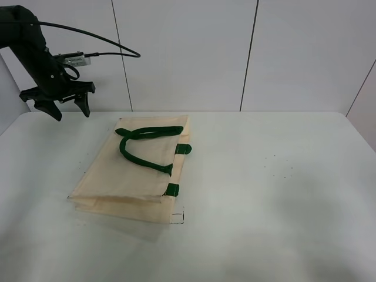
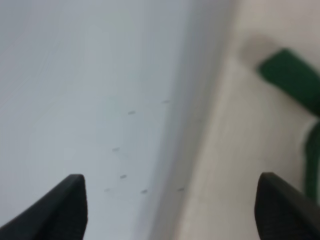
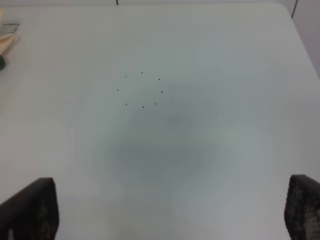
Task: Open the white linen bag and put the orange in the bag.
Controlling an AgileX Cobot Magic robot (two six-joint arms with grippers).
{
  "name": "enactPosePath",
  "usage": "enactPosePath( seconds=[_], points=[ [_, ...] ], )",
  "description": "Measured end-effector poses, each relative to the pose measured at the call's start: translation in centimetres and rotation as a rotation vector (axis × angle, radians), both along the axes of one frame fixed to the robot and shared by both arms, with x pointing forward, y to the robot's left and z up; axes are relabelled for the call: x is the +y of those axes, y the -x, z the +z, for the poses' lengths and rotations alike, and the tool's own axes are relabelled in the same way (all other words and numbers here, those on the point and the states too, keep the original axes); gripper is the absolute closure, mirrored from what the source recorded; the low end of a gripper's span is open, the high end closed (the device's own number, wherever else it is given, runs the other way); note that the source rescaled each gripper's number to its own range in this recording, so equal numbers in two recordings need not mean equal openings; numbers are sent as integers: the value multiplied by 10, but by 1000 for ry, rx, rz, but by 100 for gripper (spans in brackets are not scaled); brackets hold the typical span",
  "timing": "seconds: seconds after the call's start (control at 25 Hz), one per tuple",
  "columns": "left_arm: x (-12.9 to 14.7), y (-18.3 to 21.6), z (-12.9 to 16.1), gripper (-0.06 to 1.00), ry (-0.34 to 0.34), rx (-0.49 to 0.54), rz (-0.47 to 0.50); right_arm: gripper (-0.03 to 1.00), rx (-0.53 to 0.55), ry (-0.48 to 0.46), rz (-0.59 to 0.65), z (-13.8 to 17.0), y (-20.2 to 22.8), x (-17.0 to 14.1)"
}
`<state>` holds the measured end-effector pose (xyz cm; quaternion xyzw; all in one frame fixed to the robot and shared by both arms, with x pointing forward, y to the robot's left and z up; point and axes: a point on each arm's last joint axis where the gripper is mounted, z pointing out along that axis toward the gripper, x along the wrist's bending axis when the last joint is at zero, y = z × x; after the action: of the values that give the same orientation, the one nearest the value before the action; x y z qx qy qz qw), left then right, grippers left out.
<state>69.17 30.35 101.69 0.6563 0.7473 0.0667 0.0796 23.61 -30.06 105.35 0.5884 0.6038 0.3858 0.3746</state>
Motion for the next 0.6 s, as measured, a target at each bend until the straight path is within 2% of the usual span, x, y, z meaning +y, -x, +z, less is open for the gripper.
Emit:
enactPosePath(
  seconds=[0.24,0.44,0.6],
  points=[
    [5,21,-7,7,1,66,7,-3,0,0,0,0,0,0],
    [4,63,-8,7,2,180,6,-3,0,1,0,0,0,0],
    [3,105,-2,7,-4,225,3,-3,0,1,0,0,0,0]
  ],
)
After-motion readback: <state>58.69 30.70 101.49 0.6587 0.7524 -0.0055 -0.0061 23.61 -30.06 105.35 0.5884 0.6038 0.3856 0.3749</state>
